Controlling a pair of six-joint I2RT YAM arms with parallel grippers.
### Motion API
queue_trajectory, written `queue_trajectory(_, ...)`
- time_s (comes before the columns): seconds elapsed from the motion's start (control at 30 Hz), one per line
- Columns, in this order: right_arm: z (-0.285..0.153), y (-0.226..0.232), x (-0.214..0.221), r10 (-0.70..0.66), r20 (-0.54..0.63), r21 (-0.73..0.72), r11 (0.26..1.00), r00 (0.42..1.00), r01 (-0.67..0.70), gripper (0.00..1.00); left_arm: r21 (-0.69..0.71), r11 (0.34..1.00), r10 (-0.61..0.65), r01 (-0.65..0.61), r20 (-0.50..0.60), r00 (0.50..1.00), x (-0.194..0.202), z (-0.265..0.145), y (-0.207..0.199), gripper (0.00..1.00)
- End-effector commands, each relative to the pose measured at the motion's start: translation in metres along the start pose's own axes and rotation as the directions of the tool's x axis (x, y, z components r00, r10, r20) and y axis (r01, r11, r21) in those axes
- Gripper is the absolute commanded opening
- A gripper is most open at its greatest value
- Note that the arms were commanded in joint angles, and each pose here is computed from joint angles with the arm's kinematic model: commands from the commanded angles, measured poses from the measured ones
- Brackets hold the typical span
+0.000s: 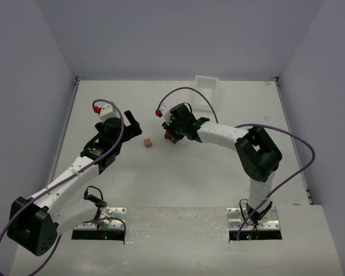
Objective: Build the wood block tower
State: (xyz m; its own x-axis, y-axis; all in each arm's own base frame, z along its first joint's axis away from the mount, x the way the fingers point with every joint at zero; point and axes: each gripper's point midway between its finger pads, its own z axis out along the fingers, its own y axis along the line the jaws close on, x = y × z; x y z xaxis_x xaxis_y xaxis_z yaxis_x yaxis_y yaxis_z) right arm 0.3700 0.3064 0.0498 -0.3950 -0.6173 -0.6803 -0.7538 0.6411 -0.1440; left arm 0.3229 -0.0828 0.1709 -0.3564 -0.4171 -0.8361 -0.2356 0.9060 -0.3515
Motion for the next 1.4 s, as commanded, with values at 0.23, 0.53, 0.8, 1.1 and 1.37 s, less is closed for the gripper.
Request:
queue_trajectory(0.23, -0.001, -0.012, -0.030, 0.017, 0.074, 0.035, 0.999, 0.997, -0.020, 0.29, 0.042, 0.999, -0.023, 0.021, 0.049, 0.999, -0.015, -0.003, -0.007, 1.00)
queue_trajectory(0.53, -0.007, -0.012, -0.035, 0.022, 0.087, 0.033, 0.999, 0.996, -0.025, 0.44, 0.045, 0.999, -0.013, 0.012, 0.034, 0.999, -0.012, 0.000, -0.009, 1.00)
queue_trajectory(0.8, -0.019, -0.012, -0.038, 0.021, 0.102, 0.034, 0.999, 0.995, -0.024, 0.58, 0.073, 0.997, -0.003, 0.001, 0.022, 1.000, -0.011, -0.001, -0.014, 1.00)
queue_trajectory(1.1, -0.067, -0.023, -0.076, 0.036, 0.184, 0.069, 0.996, 0.982, -0.049, 0.70, 0.057, 0.998, 0.030, -0.029, -0.018, 0.999, -0.010, 0.003, -0.017, 1.00)
queue_trajectory(1.37, -0.110, -0.091, -0.083, 0.321, 0.284, 0.384, 0.826, 0.903, -0.414, 0.99, 0.088, 0.996, 0.033, -0.032, -0.016, 0.999, -0.018, 0.000, -0.027, 1.00)
